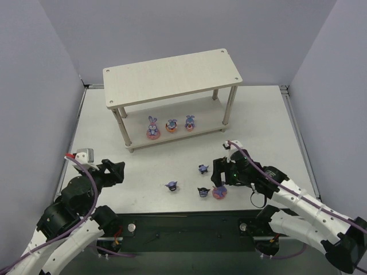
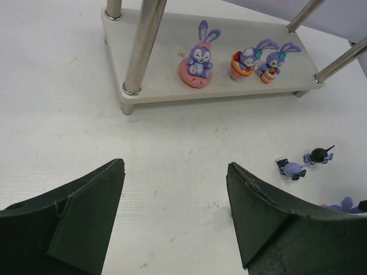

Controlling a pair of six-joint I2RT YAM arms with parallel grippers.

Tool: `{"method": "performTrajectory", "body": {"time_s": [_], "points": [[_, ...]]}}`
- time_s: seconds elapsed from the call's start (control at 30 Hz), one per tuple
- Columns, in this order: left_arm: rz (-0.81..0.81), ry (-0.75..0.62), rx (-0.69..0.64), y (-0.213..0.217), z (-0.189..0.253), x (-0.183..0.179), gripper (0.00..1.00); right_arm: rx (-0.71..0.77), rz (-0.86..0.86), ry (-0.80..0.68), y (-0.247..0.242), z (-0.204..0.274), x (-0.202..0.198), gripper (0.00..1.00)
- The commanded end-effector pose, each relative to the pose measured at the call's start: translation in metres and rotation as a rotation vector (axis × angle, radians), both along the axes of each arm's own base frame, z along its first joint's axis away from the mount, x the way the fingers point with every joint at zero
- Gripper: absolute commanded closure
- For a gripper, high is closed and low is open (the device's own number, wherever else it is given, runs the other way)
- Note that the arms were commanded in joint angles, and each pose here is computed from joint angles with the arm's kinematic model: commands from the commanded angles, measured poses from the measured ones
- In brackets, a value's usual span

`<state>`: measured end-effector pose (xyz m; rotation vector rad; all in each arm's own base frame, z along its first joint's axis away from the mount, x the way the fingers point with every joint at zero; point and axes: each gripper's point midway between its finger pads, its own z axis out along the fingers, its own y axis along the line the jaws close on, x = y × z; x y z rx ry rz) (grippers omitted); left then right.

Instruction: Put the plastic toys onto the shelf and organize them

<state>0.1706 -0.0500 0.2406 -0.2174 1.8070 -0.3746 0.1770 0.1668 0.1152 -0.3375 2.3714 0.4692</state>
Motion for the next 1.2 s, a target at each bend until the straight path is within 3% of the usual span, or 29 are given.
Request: {"method": "performTrajectory", "body": {"time_s": [0.0,0.17,0.33,0.57,0.67,0.7,0.77,0.93,1.17], "points": [[-0.061,-0.019,0.005,-0.016,0.009,0.007,0.18,-0.078,0.092,0.057,0.002,-0.022,-0.009,0.27],[-0.064,-0.005,0.017,-0.018,0.005,0.008,0.18,-0.117,0.1,0.094,0.001,-0.036,-0.009,0.4],[-0.064,-0.01,0.019,-0.018,0.005,0.008,0.18,-0.12,0.078,0.131,0.0,-0.044,-0.012,0.61],[-0.056,-0.011,0.024,-0.016,0.006,0.009,0.18,-0.118,0.049,0.147,-0.005,-0.049,-0.017,0.69],[-0.053,-0.013,0.025,-0.015,0.006,0.009,0.18,-0.122,0.032,0.146,-0.007,-0.047,-0.016,0.81],[-0.051,-0.015,0.024,-0.015,0.006,0.009,0.18,-0.126,0.03,0.151,-0.008,-0.047,-0.016,0.93],[-0.05,-0.015,0.023,-0.014,0.006,0.008,0.18,-0.122,0.019,0.142,-0.007,-0.04,-0.014,1.0],[-0.042,-0.017,0.022,-0.012,0.006,0.008,0.18,-0.116,-0.003,0.085,-0.014,-0.016,-0.011,1.0],[-0.038,-0.02,0.017,-0.011,0.007,0.007,0.18,-0.04,-0.105,-0.096,-0.02,0.069,0.014,1.0]]}}
